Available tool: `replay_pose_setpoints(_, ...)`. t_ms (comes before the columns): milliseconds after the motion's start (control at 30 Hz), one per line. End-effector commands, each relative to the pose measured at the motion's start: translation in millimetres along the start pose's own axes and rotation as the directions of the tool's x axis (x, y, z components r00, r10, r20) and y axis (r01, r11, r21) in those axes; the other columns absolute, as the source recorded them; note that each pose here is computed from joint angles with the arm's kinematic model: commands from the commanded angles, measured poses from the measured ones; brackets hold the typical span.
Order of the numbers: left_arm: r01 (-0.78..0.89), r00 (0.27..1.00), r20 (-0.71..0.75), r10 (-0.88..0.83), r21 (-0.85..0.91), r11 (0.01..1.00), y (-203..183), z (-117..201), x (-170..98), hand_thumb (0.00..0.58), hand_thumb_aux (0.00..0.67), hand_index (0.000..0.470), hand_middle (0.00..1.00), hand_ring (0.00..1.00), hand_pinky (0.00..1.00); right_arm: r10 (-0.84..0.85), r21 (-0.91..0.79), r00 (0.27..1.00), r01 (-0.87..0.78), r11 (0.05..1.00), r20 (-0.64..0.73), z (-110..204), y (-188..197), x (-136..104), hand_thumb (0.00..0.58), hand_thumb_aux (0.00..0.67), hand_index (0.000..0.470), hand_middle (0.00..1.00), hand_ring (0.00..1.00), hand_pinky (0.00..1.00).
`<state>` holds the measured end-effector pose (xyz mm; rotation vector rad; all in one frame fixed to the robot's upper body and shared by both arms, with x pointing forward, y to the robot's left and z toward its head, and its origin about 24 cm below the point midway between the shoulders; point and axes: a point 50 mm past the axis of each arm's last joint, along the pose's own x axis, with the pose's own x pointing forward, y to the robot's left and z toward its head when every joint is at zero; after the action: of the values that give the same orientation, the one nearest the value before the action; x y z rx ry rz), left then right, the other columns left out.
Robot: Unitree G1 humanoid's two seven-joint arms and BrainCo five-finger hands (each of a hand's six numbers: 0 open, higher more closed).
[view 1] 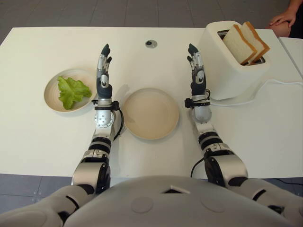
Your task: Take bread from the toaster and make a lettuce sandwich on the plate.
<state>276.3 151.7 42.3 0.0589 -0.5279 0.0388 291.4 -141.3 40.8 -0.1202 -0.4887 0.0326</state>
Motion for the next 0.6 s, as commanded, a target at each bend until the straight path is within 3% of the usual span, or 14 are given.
replay_pose_setpoints(33,-0.006,1.0,-0.014,0.006,-0.01,1.0,-3,-2,0,0.0,0.0,0.0,0.0,0.0,0.0,0.012,-0.059,0.999,-0.014,0.998,-0.047,-9,-12,-12,0.0,0.0,0.0,0.0,0.0,0.0)
replay_pose_setpoints(200,-0.01,1.0,-0.015,0.009,-0.01,1.0,-6,-2,2,0.0,0.0,0.0,0.0,0.0,0.0,0.006,-0.103,0.999,-0.01,0.995,-0.036,-8,-17,-9,0.0,0.0,0.0,0.0,0.0,0.0)
replay_pose_setpoints(233,-0.01,1.0,-0.013,0.01,-0.006,1.0,-6,-2,3,0.0,0.0,0.0,0.0,0.0,0.0,0.013,-0.132,1.0,-0.01,0.991,0.025,1,-20,-6,0.0,0.0,0.0,0.0,0.0,0.0)
replay_pose_setpoints(333,-0.03,0.999,-0.019,0.03,-0.013,0.999,-3,-3,4,0.0,0.0,0.0,0.0,0.0,0.0,-0.011,-0.318,0.942,0.124,0.94,0.335,63,-54,5,0.0,0.0,0.0,0.0,0.0,0.0)
replay_pose_setpoints(400,-0.021,1.0,-0.011,0.021,-0.019,1.0,-7,-1,3,0.0,0.0,0.0,0.0,0.0,0.0,-0.043,-0.495,0.896,0.283,0.822,0.441,108,-102,0,0.0,0.0,0.0,0.0,0.0,0.0)
replay_pose_setpoints(500,-0.001,1.0,-0.007,0.001,-0.031,1.0,-14,0,2,0.0,0.0,0.0,0.0,0.0,0.0,-0.176,-0.77,0.935,0.353,0.531,0.307,127,-184,-8,0.0,0.0,0.0,0.0,0.0,0.0)
replay_pose_setpoints(600,0.005,1.0,-0.006,-0.005,-0.037,0.999,-17,1,1,0.0,0.0,0.0,0.0,0.0,0.0,-0.338,-0.893,0.937,0.227,0.388,0.092,114,-233,-16,0.0,0.0,0.0,0.0,0.0,0.0)
